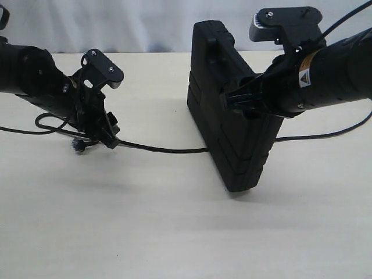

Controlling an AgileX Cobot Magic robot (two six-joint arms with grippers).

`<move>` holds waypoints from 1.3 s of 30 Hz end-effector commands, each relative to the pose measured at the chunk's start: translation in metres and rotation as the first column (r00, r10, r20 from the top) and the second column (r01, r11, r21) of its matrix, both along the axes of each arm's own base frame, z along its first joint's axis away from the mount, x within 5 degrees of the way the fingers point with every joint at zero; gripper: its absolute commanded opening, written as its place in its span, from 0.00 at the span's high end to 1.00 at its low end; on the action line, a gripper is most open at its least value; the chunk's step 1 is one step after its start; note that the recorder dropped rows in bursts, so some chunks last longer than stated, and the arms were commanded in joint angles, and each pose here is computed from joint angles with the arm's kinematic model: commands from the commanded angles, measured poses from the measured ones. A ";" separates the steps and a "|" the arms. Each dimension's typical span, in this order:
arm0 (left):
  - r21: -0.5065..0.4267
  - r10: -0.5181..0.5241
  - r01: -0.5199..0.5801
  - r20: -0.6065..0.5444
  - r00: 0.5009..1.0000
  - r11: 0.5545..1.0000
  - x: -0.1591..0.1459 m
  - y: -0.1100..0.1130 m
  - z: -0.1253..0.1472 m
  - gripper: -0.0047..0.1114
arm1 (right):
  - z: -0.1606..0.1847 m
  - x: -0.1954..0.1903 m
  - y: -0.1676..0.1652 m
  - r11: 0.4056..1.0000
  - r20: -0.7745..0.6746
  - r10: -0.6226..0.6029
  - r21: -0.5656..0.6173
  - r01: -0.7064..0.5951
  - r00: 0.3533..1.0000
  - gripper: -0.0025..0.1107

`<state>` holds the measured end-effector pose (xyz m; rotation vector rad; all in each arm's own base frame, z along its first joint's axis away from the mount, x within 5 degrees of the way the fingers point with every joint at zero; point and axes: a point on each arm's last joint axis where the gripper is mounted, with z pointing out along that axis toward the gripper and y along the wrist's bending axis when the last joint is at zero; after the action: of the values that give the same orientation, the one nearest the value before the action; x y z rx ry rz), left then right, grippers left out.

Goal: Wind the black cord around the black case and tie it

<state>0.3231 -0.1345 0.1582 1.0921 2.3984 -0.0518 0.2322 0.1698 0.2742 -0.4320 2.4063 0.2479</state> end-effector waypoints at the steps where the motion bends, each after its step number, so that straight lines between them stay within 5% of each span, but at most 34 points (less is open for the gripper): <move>1: 0.041 0.013 -0.011 -0.061 0.998 0.999 0.011 0.008 -0.026 0.53 | 0.010 0.000 0.000 1.000 0.048 0.015 0.012 -0.016 0.999 0.94; 12: 0.115 -0.066 0.066 -0.002 0.998 0.991 0.022 0.009 -0.048 0.53 | 0.009 0.000 -0.001 1.000 0.042 0.013 0.002 -0.014 0.999 0.94; 25: 0.140 -0.009 0.052 -0.291 0.957 0.989 -0.006 0.005 -0.057 0.53 | 0.009 0.000 -0.001 1.000 0.042 0.013 0.002 -0.014 0.999 0.94; 29: 0.157 -0.120 0.177 -0.320 0.940 0.971 -0.016 -0.009 -0.057 0.53 | 0.009 0.000 -0.001 1.000 0.042 0.013 0.002 -0.014 0.999 0.94; 34: 0.178 -0.345 0.416 -0.326 0.880 0.892 -0.031 -0.034 -0.057 0.53 | 0.009 0.000 -0.001 1.000 0.042 0.013 0.002 -0.014 0.999 0.94; 39: 0.171 -0.335 0.404 -0.325 0.884 0.899 -0.034 -0.040 -0.057 0.53 | 0.009 0.000 -0.001 1.000 0.042 0.013 0.002 -0.014 0.999 0.94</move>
<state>0.2928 -0.1739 0.1067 1.7655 2.4049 -0.0436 0.2318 0.1690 0.2749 -0.4327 2.4105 0.2394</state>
